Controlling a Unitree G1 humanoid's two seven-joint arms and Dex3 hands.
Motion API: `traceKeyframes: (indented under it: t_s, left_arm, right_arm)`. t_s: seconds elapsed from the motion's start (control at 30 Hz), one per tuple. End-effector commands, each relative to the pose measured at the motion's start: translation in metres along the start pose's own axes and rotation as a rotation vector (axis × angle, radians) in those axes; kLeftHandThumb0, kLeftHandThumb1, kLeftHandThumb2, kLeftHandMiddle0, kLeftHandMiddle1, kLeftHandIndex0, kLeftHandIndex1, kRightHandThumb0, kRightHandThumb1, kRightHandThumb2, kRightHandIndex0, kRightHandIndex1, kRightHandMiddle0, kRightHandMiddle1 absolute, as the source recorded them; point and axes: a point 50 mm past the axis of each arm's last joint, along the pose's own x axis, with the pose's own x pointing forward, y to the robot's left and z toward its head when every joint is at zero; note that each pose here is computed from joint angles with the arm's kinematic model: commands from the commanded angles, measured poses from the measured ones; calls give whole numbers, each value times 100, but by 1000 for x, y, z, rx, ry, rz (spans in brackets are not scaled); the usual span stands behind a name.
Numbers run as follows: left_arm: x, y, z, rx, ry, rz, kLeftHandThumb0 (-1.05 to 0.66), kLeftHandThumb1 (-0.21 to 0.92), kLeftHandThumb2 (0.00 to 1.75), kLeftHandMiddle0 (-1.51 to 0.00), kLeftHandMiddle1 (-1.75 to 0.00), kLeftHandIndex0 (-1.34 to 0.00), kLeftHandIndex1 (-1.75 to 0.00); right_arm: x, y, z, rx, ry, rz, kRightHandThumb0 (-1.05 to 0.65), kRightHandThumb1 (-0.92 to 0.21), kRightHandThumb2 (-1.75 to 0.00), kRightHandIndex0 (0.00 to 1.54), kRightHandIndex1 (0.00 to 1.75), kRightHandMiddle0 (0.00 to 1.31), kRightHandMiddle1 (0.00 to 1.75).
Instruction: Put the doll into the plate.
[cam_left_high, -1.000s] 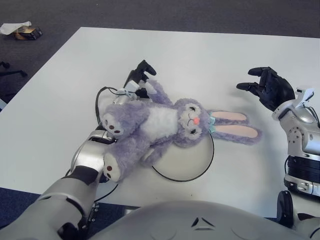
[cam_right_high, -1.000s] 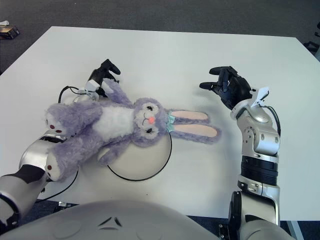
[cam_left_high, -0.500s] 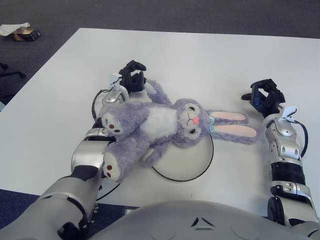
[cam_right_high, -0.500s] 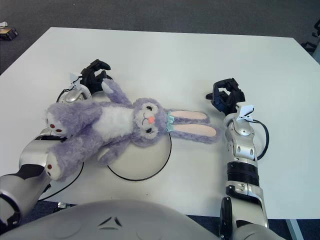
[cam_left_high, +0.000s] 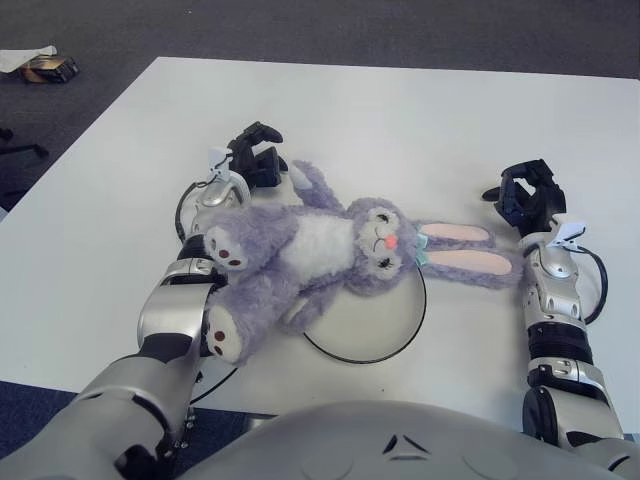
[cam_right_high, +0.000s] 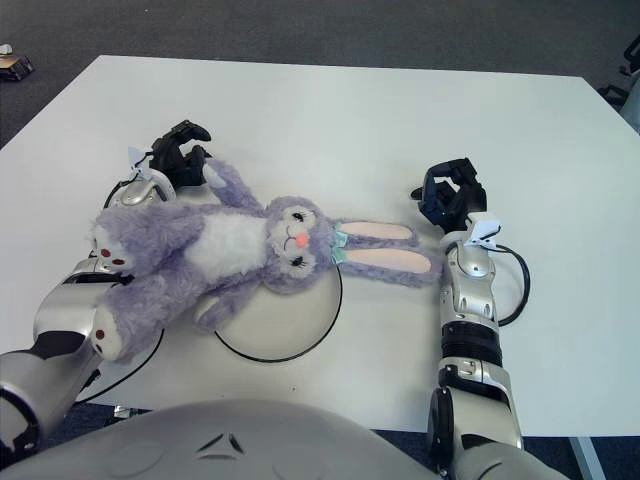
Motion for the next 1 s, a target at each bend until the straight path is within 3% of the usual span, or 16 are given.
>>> traceKeyframes:
  t_s: [0.0,0.2,0.63,0.97]
  left_arm:
    - [-16,6,-33,-13,128,37,-34,42,119,-100,-175,-48,-174]
    - [-16,4,-34,11,124,25,-41,52,106,-106,-175,-45,-175]
    - [-17,-2,-39,7,124,12,-42,52,107,-108,-175,-46,-175]
    - [-17,-3,-39,-32,92,50,-42,53,106,-106,-175,-45,-175]
  right_arm:
    - [-17,8,-33,13,130,-10,-38,-68,-85,62,152,34,175]
    - [-17,11,-41,-26,157,2,-39,-67,-86,64,154,35,175]
    - [-16,11,-55,-111,257,39,-40,-63,-92,71,164,38,175]
    - [-18,12,-42,-61,19,-108,-41,-55,-103,83,174,44,175]
